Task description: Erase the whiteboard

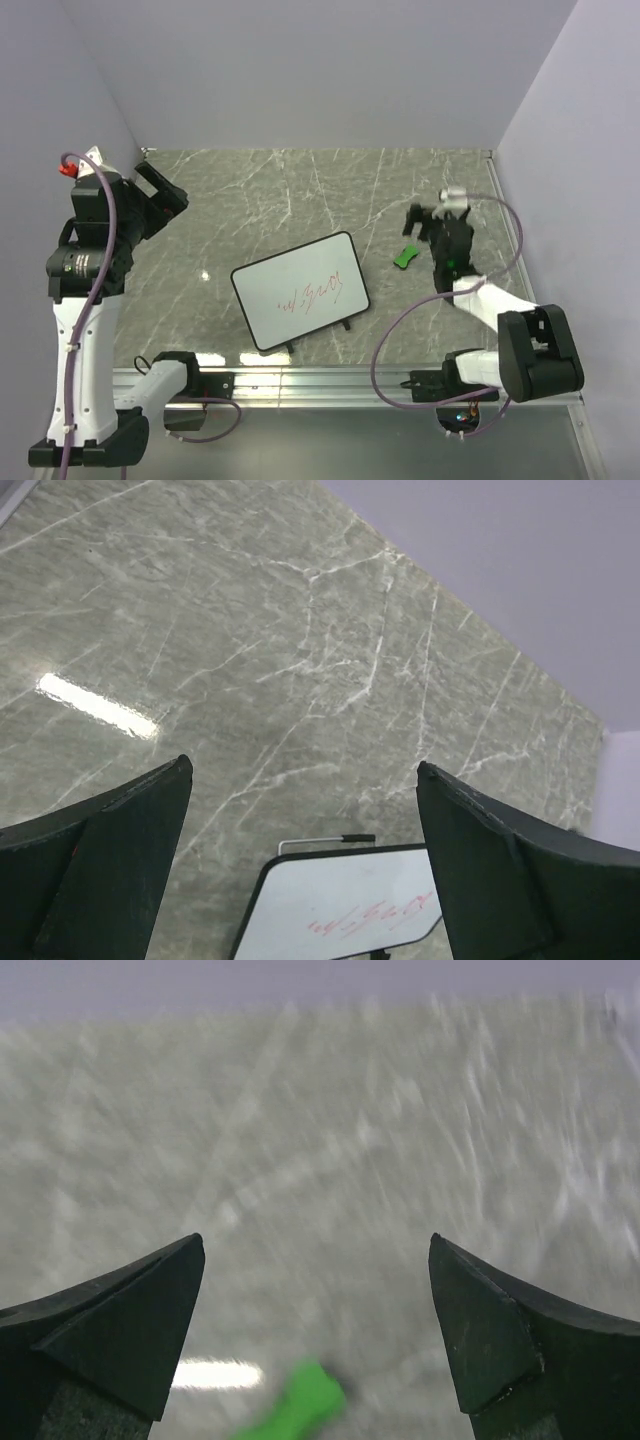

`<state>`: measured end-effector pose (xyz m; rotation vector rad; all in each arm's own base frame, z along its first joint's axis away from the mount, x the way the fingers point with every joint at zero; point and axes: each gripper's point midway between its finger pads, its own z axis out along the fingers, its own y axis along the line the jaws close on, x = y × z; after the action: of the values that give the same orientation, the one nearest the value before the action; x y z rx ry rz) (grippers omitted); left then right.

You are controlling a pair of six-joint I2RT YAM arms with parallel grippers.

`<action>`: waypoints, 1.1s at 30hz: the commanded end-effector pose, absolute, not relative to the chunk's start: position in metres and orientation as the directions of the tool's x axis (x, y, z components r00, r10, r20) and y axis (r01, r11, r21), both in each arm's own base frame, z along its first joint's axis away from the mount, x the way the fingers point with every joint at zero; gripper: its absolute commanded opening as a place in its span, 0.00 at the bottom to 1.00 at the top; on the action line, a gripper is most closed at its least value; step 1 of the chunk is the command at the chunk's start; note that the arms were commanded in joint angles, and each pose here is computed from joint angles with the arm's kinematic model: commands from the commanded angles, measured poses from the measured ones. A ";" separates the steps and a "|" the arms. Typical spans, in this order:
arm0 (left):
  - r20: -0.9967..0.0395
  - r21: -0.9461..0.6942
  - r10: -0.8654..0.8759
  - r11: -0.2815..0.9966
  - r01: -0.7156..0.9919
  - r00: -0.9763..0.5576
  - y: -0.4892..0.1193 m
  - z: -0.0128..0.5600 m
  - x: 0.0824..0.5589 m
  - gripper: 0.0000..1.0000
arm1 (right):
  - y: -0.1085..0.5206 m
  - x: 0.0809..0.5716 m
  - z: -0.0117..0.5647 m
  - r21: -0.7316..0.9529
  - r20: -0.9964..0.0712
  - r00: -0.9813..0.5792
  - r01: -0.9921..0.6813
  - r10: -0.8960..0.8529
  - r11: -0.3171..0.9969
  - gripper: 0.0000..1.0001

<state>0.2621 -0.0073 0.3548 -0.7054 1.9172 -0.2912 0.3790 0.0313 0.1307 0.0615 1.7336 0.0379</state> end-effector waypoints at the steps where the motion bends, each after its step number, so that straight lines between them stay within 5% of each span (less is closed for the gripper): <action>1: -0.721 -0.517 -0.612 0.788 -0.335 -0.326 -0.014 0.368 0.249 0.99 | 0.052 0.407 0.226 0.083 -0.995 -0.057 -0.018 0.082 0.996 1.00; 6: -0.705 -0.589 -0.612 0.787 -0.186 -0.359 -0.041 0.380 0.251 0.99 | 0.109 0.392 0.367 0.212 -0.960 0.146 -0.188 0.241 0.959 1.00; 8: -0.661 -0.681 -0.667 0.726 -0.098 -0.344 -0.059 0.373 0.248 0.99 | 0.106 0.388 0.388 0.529 -0.848 -0.003 -0.084 0.531 0.844 1.00; 10: -0.460 -0.797 -0.745 0.586 -0.145 -0.484 -0.088 0.292 0.233 0.99 | 0.107 0.392 0.359 0.585 -0.799 -0.155 0.020 0.581 0.811 1.00; 11: -0.338 -0.880 -0.671 0.474 -0.031 -0.660 -0.129 0.280 0.212 0.99 | 0.115 0.394 0.349 0.591 -0.787 -0.226 -0.009 0.574 0.807 1.00; 13: -0.319 -0.920 -0.659 0.389 0.054 -0.681 -0.142 0.285 0.211 0.99 | 0.118 0.388 0.312 0.571 -0.737 -0.384 0.084 0.556 0.816 1.00; 18: -0.600 -0.749 -0.745 0.651 -0.121 -0.293 -0.059 0.375 0.213 0.99 | 0.103 0.347 0.263 0.564 -0.707 -0.390 0.194 0.590 0.803 1.00; 21: -0.558 -0.705 -0.792 0.610 -0.363 -0.248 -0.030 0.371 0.195 0.99 | 0.095 0.331 0.248 0.605 -0.668 -0.367 0.240 0.648 0.759 1.00; 26: -0.321 -0.701 -0.761 0.591 -0.399 -0.563 -0.081 0.223 0.170 0.93 | 0.087 0.332 0.216 0.489 -0.620 -0.489 0.372 0.614 0.789 1.00; 30: -0.448 -0.518 -0.700 0.710 -0.476 -0.556 -0.044 0.234 0.163 0.92 | 0.092 0.343 0.172 0.309 -0.501 -0.663 0.463 0.556 0.831 0.98; 33: -0.486 -0.457 -0.682 0.731 -0.506 -0.546 -0.034 0.245 0.164 0.91 | 0.086 0.340 0.133 0.180 -0.418 -0.706 0.553 0.572 0.814 0.84</action>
<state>0.1739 -0.0505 0.2131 -0.9665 2.3399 -0.4513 0.3690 0.1022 0.1789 0.7325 2.3375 0.2651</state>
